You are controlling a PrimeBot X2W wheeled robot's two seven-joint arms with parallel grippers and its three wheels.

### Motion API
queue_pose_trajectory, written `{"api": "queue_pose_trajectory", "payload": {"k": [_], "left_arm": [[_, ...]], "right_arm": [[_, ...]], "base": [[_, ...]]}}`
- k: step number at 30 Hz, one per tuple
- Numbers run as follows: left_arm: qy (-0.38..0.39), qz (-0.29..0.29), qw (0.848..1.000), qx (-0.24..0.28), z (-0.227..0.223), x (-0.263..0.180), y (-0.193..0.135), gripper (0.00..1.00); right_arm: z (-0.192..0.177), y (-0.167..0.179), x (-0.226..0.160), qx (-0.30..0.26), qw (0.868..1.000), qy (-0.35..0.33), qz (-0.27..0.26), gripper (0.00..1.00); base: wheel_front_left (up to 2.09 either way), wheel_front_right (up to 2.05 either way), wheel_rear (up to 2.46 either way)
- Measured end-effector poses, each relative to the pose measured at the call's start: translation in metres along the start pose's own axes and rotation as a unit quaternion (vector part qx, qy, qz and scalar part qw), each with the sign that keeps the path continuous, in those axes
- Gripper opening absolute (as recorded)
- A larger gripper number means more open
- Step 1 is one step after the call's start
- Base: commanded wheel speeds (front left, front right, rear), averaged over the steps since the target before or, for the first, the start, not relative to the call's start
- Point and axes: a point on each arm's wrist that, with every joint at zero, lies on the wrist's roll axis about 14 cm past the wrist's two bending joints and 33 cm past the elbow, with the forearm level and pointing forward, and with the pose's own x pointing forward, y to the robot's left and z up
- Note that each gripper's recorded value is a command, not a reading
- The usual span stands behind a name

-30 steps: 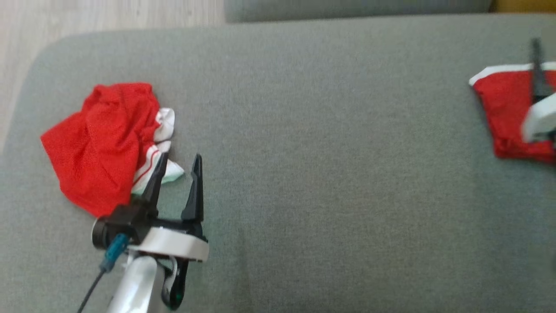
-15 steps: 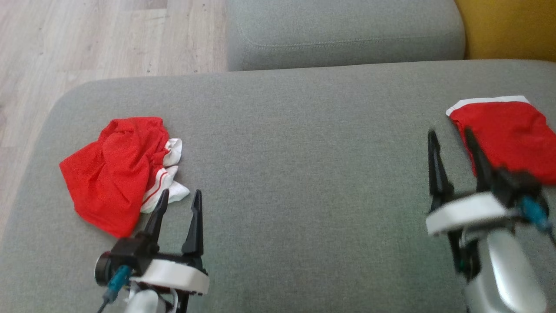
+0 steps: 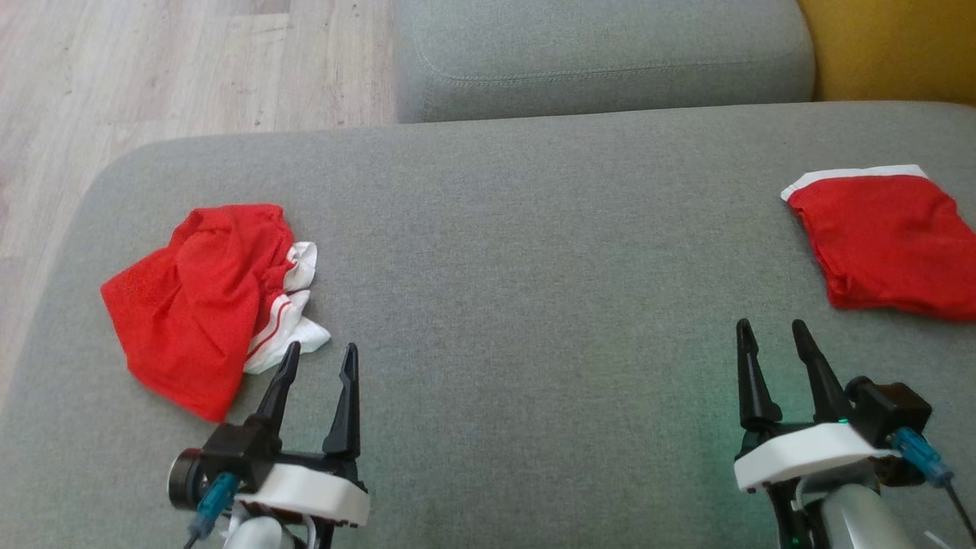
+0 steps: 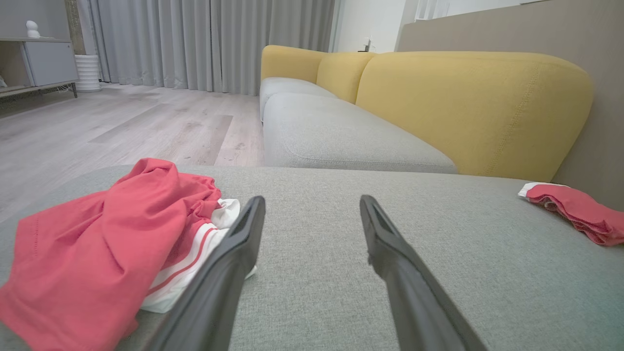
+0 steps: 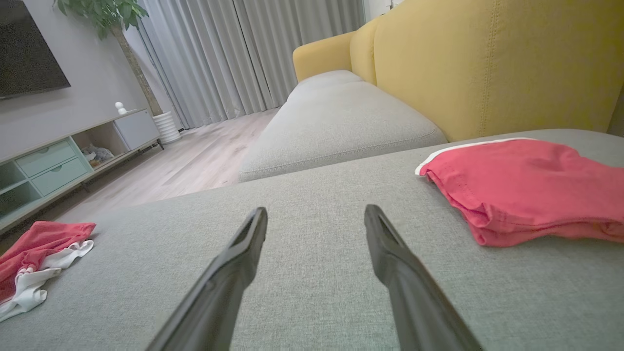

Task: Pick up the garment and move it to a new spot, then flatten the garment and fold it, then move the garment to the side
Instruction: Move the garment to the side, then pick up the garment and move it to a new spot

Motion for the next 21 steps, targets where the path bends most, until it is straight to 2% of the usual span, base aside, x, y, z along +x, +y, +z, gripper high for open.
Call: {"api": "queue_pose_trajectory", "payload": {"k": [7,14,21], "left_arm": [[-0.009,0.009,1.000,0.000,0.006,-0.004,0.005,1.00],[-0.024,0.042,0.999,-0.001,0.014,-0.017,0.022,1.00],[-0.036,0.094,0.995,-0.002,0.020,-0.043,0.051,1.00]], "right_arm": [[0.003,0.012,0.005,0.001,1.000,-0.005,0.018,1.00],[0.004,0.044,0.015,0.006,0.998,-0.005,0.065,1.00],[-0.002,0.094,0.023,0.012,0.990,0.005,0.137,1.00]], "base": [[0.00,0.00,0.00],[0.00,0.00,0.00],[0.00,0.00,0.00]]}}
